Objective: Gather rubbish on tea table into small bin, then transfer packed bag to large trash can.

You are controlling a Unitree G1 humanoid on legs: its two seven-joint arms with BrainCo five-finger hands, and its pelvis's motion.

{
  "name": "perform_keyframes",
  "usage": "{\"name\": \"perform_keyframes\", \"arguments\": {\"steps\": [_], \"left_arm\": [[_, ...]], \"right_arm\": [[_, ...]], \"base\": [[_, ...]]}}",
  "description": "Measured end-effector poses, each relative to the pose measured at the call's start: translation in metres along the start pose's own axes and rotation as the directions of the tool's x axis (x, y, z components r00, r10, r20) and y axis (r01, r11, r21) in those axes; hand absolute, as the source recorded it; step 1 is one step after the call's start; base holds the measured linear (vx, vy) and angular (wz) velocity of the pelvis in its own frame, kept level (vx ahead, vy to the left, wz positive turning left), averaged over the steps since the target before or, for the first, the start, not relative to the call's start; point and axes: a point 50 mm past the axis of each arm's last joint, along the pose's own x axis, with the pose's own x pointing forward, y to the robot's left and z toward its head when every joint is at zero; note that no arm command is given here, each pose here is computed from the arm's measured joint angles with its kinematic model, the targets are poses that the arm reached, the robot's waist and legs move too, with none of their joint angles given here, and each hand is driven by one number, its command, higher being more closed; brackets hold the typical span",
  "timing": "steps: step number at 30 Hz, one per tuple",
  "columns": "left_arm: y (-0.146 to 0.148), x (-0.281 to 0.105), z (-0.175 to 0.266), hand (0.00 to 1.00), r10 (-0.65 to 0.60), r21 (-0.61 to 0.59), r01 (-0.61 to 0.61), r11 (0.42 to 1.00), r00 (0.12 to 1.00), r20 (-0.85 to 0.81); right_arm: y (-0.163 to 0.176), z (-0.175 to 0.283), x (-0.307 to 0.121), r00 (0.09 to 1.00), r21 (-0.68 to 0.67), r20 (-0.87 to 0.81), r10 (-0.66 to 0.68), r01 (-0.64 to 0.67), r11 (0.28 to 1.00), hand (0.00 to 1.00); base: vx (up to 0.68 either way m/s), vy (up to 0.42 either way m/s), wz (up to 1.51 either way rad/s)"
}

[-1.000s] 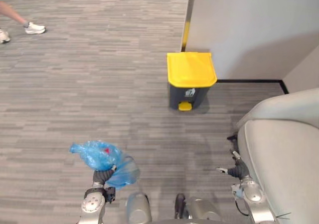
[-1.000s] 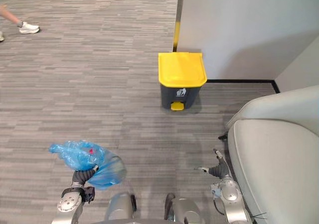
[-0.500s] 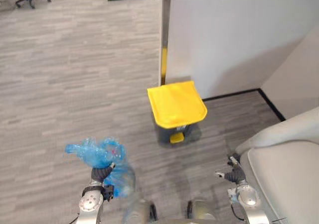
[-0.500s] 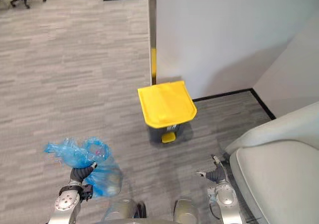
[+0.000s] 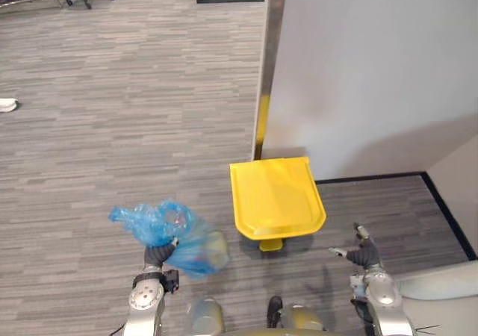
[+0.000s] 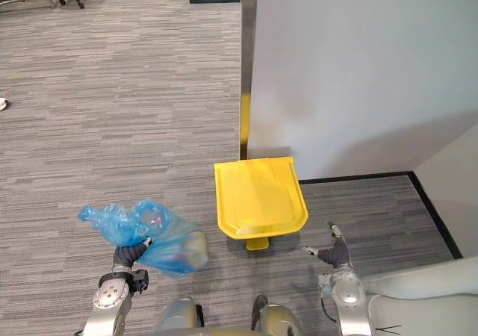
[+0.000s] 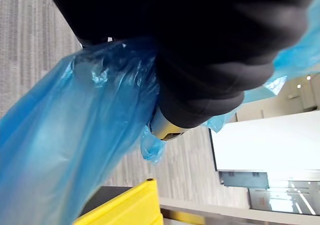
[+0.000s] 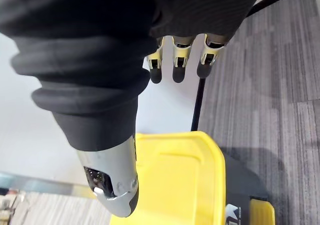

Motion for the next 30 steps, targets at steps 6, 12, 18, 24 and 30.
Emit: {"name": "perform_keyframes", "arguments": {"steps": [6, 12, 18, 24, 30], "left_arm": [[0.001, -0.001, -0.003, 1.00, -0.003, 0.007, 0.003, 1.000, 1.000, -0.012], [0.006, -0.005, -0.013, 1.00, 0.007, 0.023, -0.006, 1.000, 0.999, -0.052], [0.016, -0.011, -0.025, 1.00, 0.027, 0.045, -0.023, 0.999, 0.995, -0.100], [0.015, -0.012, -0.025, 1.00, 0.018, 0.054, -0.012, 0.998, 0.995, -0.101], [0.008, 0.006, -0.005, 1.00, -0.044, 0.116, 0.048, 0.992, 0.998, -0.035]], "right_arm": [[0.002, -0.026, -0.013, 0.993, 0.065, -0.121, -0.019, 0.027, 0.998, 0.00], [0.003, -0.033, -0.010, 0.987, 0.070, -0.157, -0.017, 0.029, 0.997, 0.00], [0.001, -0.040, -0.003, 0.978, 0.061, -0.207, -0.018, 0.031, 0.998, 0.00], [-0.002, -0.037, -0.003, 0.981, 0.055, -0.194, -0.029, 0.041, 0.998, 0.00], [-0.001, -0.041, -0.011, 0.978, 0.060, -0.205, -0.044, 0.058, 0.997, 0.00]], "base": [[0.15, 0.131, -0.07], [0.03, 0.000, -0.18], [-0.01, 0.010, -0.32], [-0.07, 0.078, -0.10], [0.04, 0.004, 0.39]]}}
